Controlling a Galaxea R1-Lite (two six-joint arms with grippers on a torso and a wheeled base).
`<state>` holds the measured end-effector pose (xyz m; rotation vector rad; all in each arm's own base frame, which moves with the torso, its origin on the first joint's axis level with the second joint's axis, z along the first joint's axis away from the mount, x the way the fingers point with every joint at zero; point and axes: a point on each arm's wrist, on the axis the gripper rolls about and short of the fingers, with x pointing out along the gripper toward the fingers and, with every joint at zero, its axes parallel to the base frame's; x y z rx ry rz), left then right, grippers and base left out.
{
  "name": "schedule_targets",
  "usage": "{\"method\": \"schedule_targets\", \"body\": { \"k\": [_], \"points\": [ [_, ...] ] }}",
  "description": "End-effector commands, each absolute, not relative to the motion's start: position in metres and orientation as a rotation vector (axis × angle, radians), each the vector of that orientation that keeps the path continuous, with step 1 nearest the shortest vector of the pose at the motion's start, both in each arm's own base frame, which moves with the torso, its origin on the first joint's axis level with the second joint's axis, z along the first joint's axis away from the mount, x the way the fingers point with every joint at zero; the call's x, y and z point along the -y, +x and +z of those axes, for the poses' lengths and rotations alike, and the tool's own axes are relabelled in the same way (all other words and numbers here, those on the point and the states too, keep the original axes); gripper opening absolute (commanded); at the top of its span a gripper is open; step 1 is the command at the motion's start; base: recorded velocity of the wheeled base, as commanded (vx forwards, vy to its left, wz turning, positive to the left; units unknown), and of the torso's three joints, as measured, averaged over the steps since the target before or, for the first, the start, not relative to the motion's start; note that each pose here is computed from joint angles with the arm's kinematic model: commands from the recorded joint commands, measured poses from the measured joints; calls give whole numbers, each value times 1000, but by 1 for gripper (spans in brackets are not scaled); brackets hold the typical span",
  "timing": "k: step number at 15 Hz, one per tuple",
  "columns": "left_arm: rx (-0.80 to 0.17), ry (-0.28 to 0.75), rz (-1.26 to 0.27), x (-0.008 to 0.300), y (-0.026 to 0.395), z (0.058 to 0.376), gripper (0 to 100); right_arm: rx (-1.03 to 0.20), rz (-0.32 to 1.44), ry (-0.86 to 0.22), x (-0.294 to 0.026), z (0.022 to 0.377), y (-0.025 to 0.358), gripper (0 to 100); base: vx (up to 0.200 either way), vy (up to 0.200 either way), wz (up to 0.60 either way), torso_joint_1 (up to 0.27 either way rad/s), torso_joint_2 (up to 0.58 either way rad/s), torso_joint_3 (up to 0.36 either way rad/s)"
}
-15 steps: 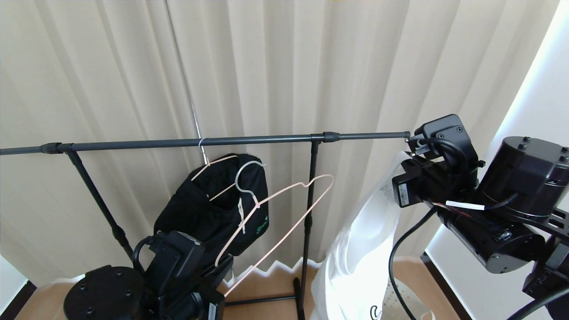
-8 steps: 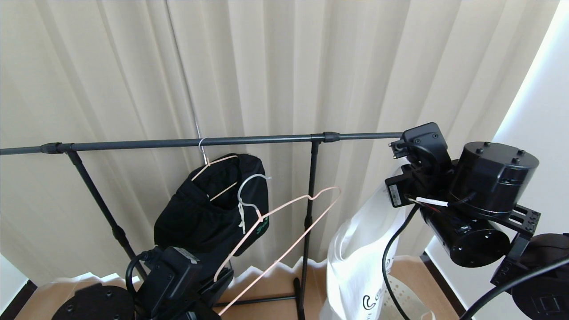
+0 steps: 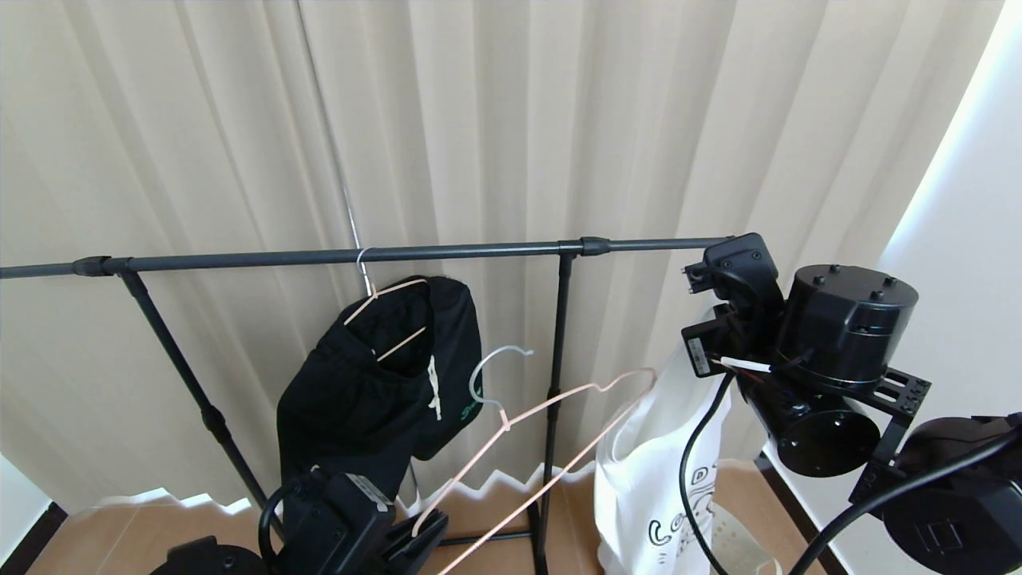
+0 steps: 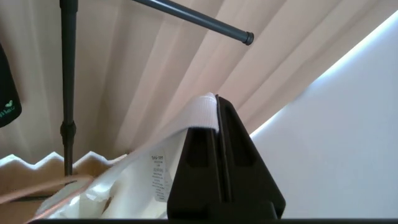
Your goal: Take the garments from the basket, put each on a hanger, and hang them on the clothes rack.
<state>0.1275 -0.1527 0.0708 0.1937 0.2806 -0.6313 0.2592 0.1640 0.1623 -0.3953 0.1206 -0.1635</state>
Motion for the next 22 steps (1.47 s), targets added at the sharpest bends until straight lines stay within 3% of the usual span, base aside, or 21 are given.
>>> {"method": "schedule_targets", "body": {
  "k": [1,6,15,22],
  "points": [
    [-302,207,-641,158,129,62,0,-136,-156,-409,-167,156,261,0,0,0,0,0,0,0],
    [-286,203,-642,162,132,59,0,-128,-149,-410,-178,138,271,0,0,0,0,0,0,0],
    [-249,203,-645,161,130,66,0,-126,-229,-397,-158,143,288,0,0,0,0,0,0,0],
    [-261,191,-650,162,130,64,0,-91,-221,-371,-170,142,292,0,0,0,0,0,0,0]
  ]
}}
